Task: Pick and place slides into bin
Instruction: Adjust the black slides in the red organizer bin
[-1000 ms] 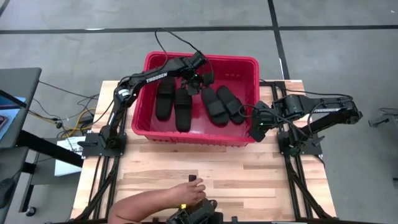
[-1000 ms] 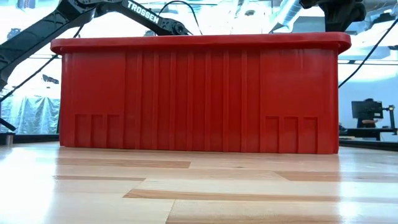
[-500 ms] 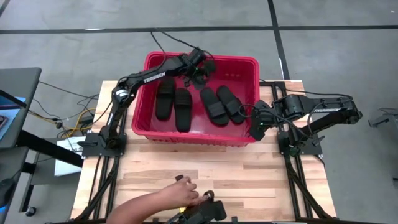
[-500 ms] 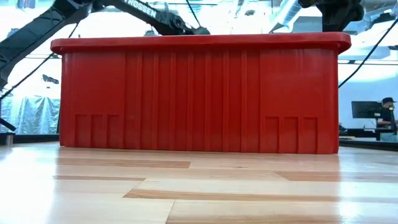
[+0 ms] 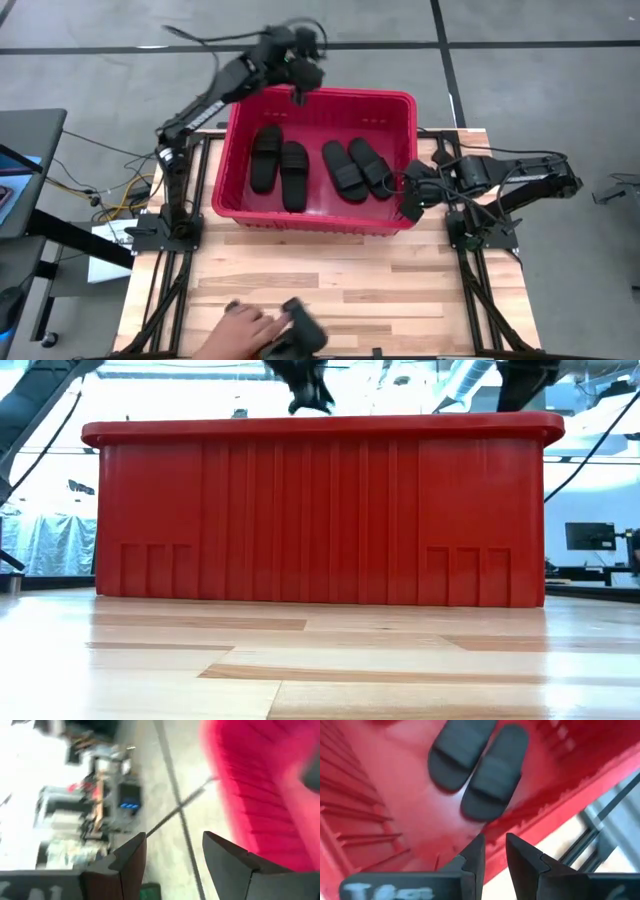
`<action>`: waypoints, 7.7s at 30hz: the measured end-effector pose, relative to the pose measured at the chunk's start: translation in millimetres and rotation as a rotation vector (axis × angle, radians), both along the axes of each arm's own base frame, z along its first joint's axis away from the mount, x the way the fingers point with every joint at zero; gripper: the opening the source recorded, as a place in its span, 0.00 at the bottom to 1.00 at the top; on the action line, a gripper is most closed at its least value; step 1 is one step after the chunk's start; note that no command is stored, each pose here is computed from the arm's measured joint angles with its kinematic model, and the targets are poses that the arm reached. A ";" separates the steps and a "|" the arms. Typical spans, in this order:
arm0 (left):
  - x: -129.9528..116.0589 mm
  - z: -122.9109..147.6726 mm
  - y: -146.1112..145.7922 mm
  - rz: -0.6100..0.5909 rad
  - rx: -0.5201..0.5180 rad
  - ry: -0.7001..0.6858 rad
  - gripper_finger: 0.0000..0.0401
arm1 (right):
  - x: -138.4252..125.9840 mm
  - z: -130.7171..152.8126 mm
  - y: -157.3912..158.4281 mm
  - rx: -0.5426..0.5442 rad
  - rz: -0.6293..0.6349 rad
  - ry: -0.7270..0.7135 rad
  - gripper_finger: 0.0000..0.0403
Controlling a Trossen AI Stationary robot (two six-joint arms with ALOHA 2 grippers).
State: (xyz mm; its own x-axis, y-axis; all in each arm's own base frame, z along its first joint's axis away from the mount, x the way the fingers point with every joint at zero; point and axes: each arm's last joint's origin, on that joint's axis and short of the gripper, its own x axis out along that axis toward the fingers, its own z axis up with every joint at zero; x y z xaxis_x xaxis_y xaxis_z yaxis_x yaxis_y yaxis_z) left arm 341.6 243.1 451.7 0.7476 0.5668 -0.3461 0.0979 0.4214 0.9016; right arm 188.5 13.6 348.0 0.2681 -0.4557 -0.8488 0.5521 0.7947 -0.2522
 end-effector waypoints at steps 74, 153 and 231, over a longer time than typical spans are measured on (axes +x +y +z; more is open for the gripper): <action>-253.5 19.0 -217.7 0.193 -0.894 -0.716 0.47 | 175.8 -80.1 -240.9 0.495 -0.082 0.284 0.17; -254.4 18.2 -217.1 0.221 -0.882 -0.719 0.47 | 191.3 -86.2 -239.8 0.363 0.111 0.385 0.00; -254.8 16.2 -217.2 0.232 -0.883 -0.699 0.47 | 240.2 -163.7 -216.9 0.531 0.200 0.347 0.00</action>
